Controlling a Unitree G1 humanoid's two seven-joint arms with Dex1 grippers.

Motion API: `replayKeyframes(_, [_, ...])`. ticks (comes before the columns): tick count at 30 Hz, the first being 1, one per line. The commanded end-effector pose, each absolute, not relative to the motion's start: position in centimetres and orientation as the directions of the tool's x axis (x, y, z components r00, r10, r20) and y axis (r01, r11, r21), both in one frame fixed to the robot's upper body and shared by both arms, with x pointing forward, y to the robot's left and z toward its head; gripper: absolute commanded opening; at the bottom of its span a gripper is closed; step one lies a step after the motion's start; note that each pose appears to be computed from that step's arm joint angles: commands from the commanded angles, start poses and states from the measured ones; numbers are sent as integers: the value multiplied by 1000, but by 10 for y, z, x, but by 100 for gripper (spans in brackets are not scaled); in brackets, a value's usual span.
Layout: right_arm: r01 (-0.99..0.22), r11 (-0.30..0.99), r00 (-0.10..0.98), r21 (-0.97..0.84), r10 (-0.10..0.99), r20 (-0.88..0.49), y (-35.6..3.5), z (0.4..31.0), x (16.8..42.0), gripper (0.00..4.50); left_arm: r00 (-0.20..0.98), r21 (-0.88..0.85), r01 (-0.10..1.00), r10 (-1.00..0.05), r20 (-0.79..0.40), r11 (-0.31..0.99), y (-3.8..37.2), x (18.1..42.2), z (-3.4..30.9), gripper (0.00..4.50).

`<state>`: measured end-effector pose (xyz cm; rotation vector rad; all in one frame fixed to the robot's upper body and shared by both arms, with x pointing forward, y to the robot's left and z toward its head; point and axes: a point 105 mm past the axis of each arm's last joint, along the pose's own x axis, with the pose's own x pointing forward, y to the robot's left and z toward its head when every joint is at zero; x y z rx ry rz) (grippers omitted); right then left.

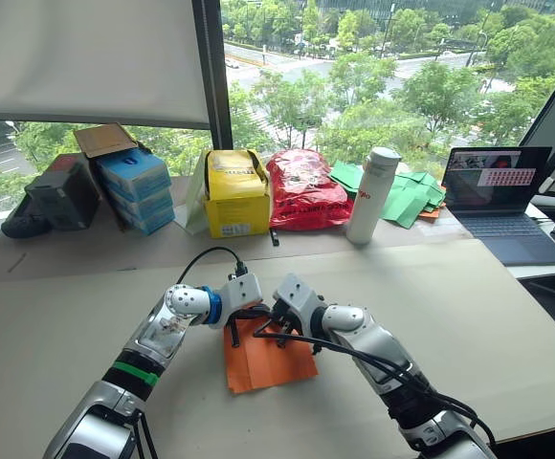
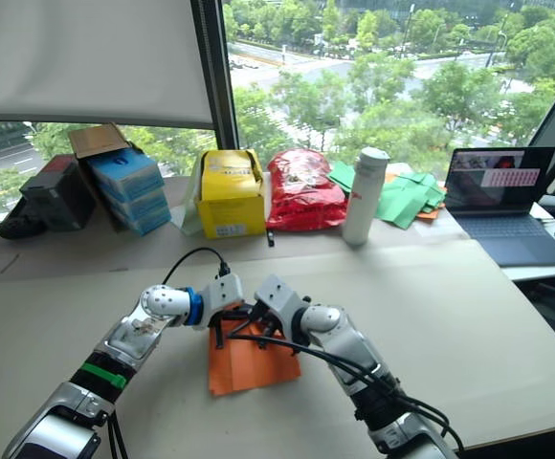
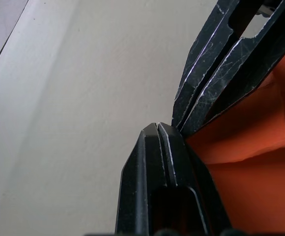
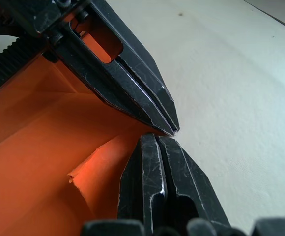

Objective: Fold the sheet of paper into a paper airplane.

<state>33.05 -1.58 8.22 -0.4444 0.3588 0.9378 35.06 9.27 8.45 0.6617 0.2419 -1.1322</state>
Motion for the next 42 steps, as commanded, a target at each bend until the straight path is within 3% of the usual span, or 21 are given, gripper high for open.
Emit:
replayKeyframes(1, [-838,528,499,-137,639,-585,-29,54,323,3,413,353,902,-736,-536,250,97,347,76,0])
replayKeyframes(42, [-754,654,528,-57,554,-643,-85,45,285,3,401,351,906,-741,-539,235,96,346,75,0])
